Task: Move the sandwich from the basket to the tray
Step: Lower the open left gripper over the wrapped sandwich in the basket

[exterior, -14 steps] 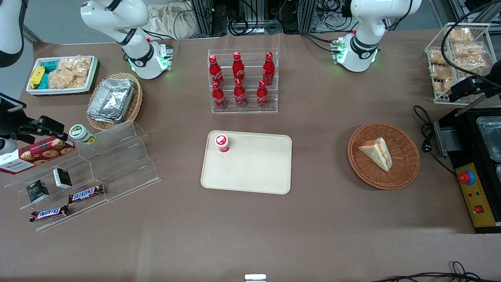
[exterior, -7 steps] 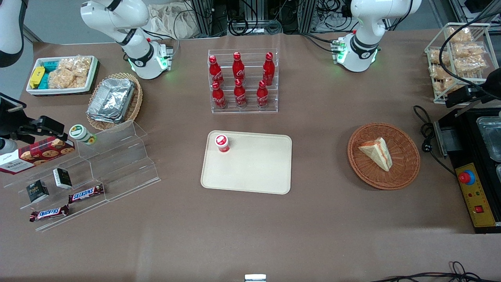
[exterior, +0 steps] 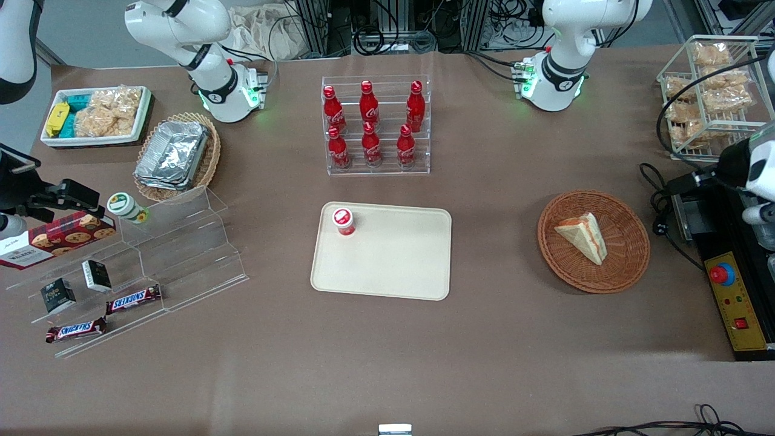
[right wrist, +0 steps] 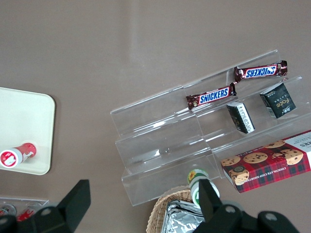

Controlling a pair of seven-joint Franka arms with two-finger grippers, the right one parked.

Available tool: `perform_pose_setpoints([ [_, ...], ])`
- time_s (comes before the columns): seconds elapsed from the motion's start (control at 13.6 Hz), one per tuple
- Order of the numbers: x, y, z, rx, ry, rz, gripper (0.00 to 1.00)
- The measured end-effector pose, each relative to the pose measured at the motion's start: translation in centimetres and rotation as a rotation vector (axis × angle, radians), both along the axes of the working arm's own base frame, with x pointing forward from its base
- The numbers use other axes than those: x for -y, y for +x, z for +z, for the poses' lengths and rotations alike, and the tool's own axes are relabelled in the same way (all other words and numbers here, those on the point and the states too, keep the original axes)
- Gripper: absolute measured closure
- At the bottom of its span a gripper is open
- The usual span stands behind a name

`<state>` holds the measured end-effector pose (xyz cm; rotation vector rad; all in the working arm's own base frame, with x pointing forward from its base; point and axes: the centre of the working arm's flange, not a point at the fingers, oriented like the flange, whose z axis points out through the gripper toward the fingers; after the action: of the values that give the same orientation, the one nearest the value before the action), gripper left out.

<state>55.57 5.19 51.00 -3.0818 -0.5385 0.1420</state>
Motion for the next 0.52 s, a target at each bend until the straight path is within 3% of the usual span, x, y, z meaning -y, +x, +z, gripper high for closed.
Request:
perform_pose_setpoints([
  [0.3,1.5,0.0,-7.9,-0.049,0.015,0.141,0.00],
  [0.52,3.3,-0.1,-13.8,-0.043,0.026,0.212,0.00],
])
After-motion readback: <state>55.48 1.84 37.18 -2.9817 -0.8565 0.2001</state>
